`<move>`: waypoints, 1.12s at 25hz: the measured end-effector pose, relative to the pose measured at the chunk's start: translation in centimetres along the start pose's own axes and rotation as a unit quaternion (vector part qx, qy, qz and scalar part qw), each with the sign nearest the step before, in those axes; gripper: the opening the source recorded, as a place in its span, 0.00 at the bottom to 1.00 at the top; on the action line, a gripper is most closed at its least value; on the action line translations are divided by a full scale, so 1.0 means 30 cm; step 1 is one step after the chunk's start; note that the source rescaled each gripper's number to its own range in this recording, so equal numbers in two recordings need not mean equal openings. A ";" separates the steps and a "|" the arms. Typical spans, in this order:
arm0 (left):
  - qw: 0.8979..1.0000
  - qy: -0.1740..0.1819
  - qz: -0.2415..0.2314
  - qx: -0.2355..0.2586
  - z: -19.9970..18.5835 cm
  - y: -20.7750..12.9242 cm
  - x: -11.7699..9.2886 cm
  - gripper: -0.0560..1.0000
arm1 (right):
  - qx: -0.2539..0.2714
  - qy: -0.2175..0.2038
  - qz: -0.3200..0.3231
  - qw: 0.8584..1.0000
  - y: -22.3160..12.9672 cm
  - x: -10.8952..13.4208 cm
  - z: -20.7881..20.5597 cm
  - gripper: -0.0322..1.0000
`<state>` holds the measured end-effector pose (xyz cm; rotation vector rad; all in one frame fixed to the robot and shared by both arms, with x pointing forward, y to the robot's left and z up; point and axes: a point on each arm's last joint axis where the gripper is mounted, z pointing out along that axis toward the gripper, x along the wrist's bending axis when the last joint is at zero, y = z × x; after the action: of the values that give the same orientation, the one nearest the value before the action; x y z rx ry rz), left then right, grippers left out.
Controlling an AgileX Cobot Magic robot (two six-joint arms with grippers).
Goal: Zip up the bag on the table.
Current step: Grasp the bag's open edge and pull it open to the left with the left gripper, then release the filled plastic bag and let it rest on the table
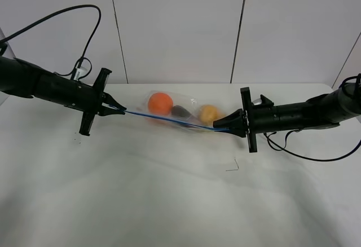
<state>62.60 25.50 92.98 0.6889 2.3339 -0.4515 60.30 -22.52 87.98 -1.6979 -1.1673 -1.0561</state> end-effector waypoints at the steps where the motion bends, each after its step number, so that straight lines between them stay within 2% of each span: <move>1: 1.000 0.003 0.001 -0.002 -0.009 0.016 0.009 0.05 | 0.001 -0.001 0.000 1.000 -0.001 0.000 0.000 0.03; 11: 1.000 0.021 0.014 0.001 -0.034 0.054 0.038 0.07 | 0.003 -0.001 -0.001 1.000 -0.002 -0.001 0.000 0.03; 12: 1.000 0.022 0.015 0.001 -0.034 0.054 0.039 0.12 | 0.004 -0.002 -0.001 1.000 -0.002 -0.001 0.000 0.03; 14: 0.999 0.023 0.021 -0.009 -0.038 0.065 0.042 0.31 | 0.006 -0.004 -0.003 1.000 -0.003 -0.003 -0.001 0.03; 17: 0.999 0.025 0.043 -0.015 -0.042 0.075 0.046 0.72 | 0.006 -0.005 -0.003 1.000 -0.003 -0.004 -0.002 0.03; 20: 0.993 0.032 0.114 -0.027 -0.050 0.092 0.037 0.88 | 0.007 -0.005 -0.003 1.000 -0.004 -0.004 -0.002 0.03; 23: 0.978 0.031 0.201 -0.046 -0.087 0.142 -0.004 0.92 | 0.007 -0.005 -0.004 1.000 -0.004 -0.004 -0.002 0.03; 24: 0.970 0.031 0.237 -0.051 -0.104 0.160 -0.024 0.92 | 0.007 -0.005 -0.004 1.000 -0.004 -0.004 -0.002 0.03; 26: 0.949 0.040 0.311 -0.047 -0.138 0.186 -0.057 0.92 | 0.007 -0.005 -0.004 1.000 -0.004 -0.004 -0.002 0.03; 28: 0.920 0.055 0.387 -0.037 -0.169 0.195 -0.102 0.92 | 0.007 -0.005 -0.004 1.000 -0.004 -0.004 -0.002 0.03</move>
<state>65.49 31.54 97.92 1.5297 1.9429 0.0398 60.14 -22.59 87.91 -1.6912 -1.1861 -1.0412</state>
